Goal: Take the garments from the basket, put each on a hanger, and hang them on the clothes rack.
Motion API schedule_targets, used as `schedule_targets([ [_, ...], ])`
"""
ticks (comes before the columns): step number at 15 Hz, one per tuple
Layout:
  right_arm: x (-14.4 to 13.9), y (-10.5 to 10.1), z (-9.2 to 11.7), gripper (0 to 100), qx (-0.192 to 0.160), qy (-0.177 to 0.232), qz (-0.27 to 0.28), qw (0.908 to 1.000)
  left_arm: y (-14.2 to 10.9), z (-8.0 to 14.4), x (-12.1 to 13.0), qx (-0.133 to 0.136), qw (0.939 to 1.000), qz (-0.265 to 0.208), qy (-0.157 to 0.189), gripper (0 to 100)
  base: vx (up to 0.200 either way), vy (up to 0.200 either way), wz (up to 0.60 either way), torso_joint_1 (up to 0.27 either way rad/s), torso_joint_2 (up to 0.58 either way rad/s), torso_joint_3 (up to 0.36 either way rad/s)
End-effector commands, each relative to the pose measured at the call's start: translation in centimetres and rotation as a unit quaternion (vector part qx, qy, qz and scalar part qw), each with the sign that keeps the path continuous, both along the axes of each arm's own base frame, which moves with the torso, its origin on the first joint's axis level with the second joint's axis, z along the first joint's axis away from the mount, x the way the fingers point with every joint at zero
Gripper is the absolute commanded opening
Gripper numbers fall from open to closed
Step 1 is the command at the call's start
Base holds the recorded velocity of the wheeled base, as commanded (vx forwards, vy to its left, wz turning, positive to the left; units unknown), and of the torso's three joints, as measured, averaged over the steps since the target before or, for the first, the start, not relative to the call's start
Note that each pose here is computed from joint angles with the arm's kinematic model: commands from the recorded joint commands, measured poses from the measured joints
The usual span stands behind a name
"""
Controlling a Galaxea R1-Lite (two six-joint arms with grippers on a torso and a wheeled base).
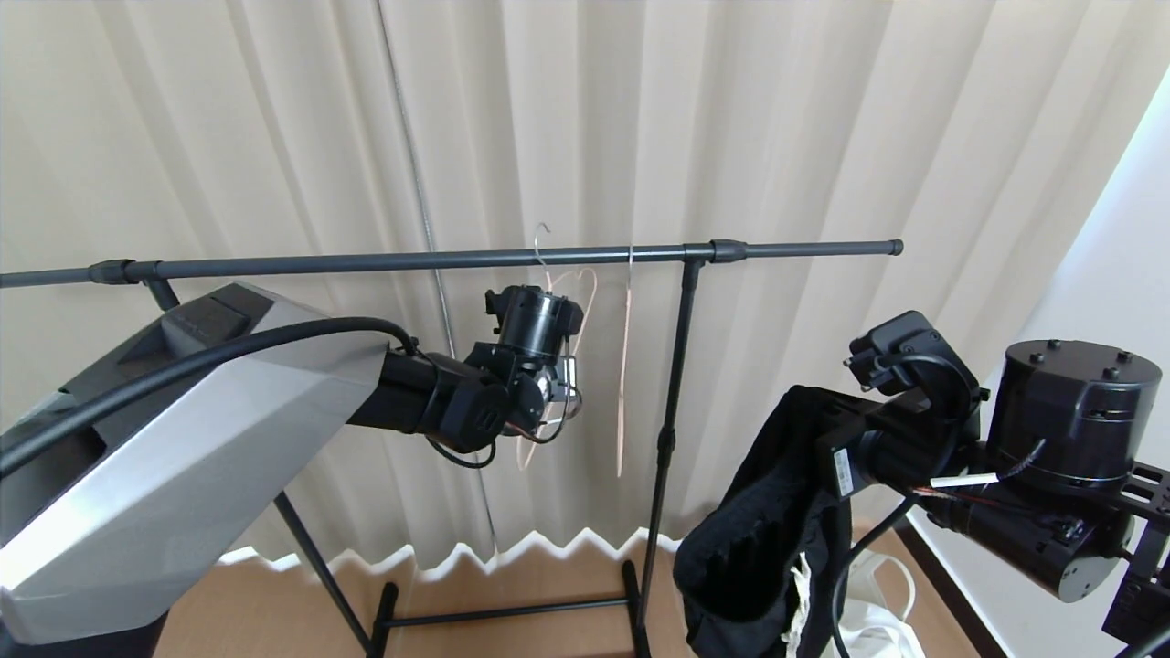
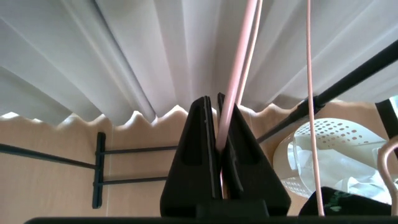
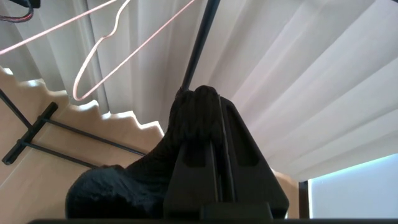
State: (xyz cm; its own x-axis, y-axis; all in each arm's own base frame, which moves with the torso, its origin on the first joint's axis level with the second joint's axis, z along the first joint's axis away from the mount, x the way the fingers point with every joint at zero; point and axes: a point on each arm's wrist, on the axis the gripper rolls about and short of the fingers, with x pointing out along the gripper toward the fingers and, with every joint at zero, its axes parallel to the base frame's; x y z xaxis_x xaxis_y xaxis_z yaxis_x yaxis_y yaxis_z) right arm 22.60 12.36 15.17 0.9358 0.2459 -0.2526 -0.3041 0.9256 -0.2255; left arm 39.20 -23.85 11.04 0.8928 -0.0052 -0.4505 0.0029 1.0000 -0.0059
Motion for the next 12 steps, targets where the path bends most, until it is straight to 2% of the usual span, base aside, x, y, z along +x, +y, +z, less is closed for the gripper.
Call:
schedule_targets([
  [1, 0.0, 0.0, -0.1, 0, -0.001, 0.001, 0.000, 1.0000, 0.5, 1.7, -2.2, -0.001, 1.0000, -0.008, -0.003, 0, 0.000, 0.000, 0.00, 0.000, 0.00, 0.000],
  [4, 0.0, 0.0, 0.0, 0, -0.001, 0.000, 0.000, 1.0000, 0.8, 2.8, -4.6, -0.006, 0.9997, -0.020, -0.012, 0, 0.000, 0.000, 0.00, 0.000, 0.00, 0.000],
  [5, 0.0, 0.0, 0.0, 0, -0.001, 0.000, 0.000, 1.0000, 1.2, 3.3, -6.2, -0.001, 0.9997, -0.024, -0.009, 0, 0.000, 0.000, 0.00, 0.000, 0.00, 0.000],
  [6, 0.0, 0.0, 0.0, 0, -0.003, -0.001, 0.001, 1.0000, 1.4, 3.3, -7.0, 0.001, 0.9996, -0.028, -0.005, 0, 0.000, 0.000, 0.00, 0.000, 0.00, 0.000],
  [7, -0.1, -0.1, 0.1, 0, -0.005, -0.003, 0.001, 1.0000, 1.9, 3.3, -8.8, 0.005, 0.9993, -0.037, 0.003, 0, 0.000, 0.000, 0.00, 0.000, 0.00, 0.000],
  [11, -0.2, -0.1, 0.3, 0, -0.004, -0.007, 0.002, 1.0000, 3.3, 3.2, -13.2, 0.008, 0.9983, -0.058, -0.001, 0, 0.000, 0.000, 0.00, 0.000, 0.00, 0.000],
  [12, -0.2, -0.1, 0.4, 0, -0.003, -0.008, 0.002, 1.0000, 4.0, 3.0, -15.1, 0.011, 0.9975, -0.069, 0.002, 0, 0.000, 0.000, 0.00, 0.000, 0.00, 0.000],
])
